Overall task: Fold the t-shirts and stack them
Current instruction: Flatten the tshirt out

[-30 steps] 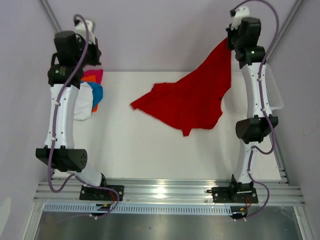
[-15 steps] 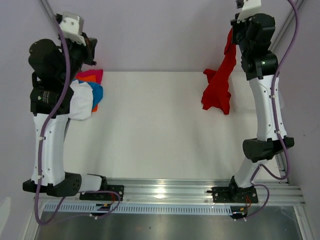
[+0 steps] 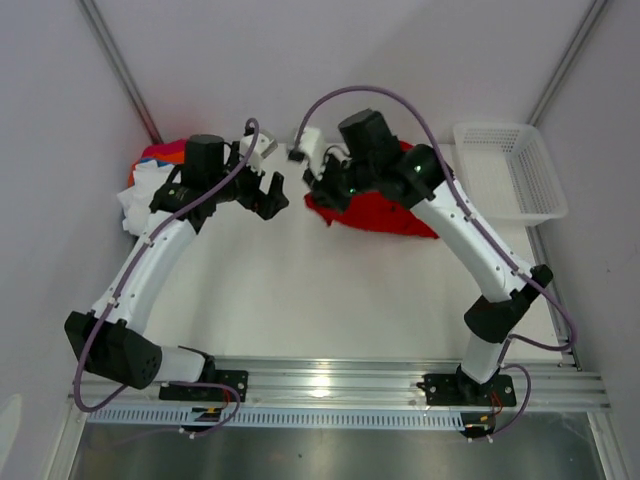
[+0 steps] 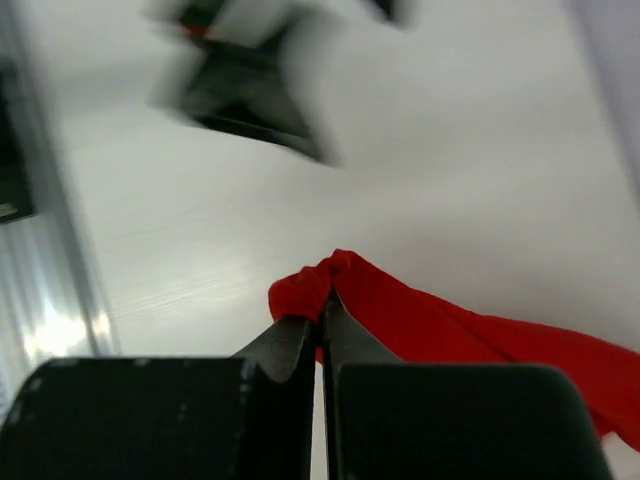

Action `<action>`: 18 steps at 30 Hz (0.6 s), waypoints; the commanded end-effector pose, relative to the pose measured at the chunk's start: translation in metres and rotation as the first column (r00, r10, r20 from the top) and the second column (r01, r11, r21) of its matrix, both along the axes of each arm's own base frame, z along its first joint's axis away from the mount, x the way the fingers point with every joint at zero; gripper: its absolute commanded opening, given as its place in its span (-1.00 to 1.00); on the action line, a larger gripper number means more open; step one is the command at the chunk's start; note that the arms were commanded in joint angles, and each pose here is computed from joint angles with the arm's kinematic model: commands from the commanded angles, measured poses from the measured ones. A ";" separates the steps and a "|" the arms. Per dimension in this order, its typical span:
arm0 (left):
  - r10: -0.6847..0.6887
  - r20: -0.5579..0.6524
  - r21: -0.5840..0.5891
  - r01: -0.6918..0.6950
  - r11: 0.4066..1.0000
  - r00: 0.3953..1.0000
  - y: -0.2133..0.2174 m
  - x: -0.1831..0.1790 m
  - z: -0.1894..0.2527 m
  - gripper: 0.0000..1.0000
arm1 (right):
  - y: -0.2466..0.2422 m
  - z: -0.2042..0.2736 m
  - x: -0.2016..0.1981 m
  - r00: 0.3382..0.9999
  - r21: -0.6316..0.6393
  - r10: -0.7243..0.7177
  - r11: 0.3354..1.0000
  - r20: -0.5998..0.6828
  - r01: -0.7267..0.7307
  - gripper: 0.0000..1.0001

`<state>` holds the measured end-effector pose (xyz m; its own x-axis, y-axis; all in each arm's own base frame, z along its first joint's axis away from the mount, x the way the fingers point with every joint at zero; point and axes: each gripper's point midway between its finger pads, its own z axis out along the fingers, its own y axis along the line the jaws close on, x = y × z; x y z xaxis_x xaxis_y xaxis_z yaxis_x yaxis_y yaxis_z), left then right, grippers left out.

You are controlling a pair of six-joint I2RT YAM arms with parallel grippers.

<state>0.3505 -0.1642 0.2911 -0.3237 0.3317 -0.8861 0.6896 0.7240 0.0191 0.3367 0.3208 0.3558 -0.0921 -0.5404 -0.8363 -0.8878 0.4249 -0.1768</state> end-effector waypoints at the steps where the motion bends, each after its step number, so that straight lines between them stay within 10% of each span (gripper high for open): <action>1: -0.097 0.014 -0.026 0.098 0.995 0.995 -0.017 0.008 -0.007 0.98 | 0.032 0.058 -0.135 0.902 0.133 0.429 0.898 -0.045 -0.420 -1.00; 9: -0.133 -0.047 -0.019 0.132 0.991 0.990 -0.025 0.019 -0.032 0.98 | -0.012 0.167 -0.156 0.910 0.357 0.397 0.838 0.118 -0.412 -1.00; 18: -0.158 -0.070 -0.006 0.158 0.987 0.985 -0.026 0.017 -0.040 0.98 | -0.107 0.135 0.004 0.953 0.292 -0.273 0.929 0.130 0.227 -1.00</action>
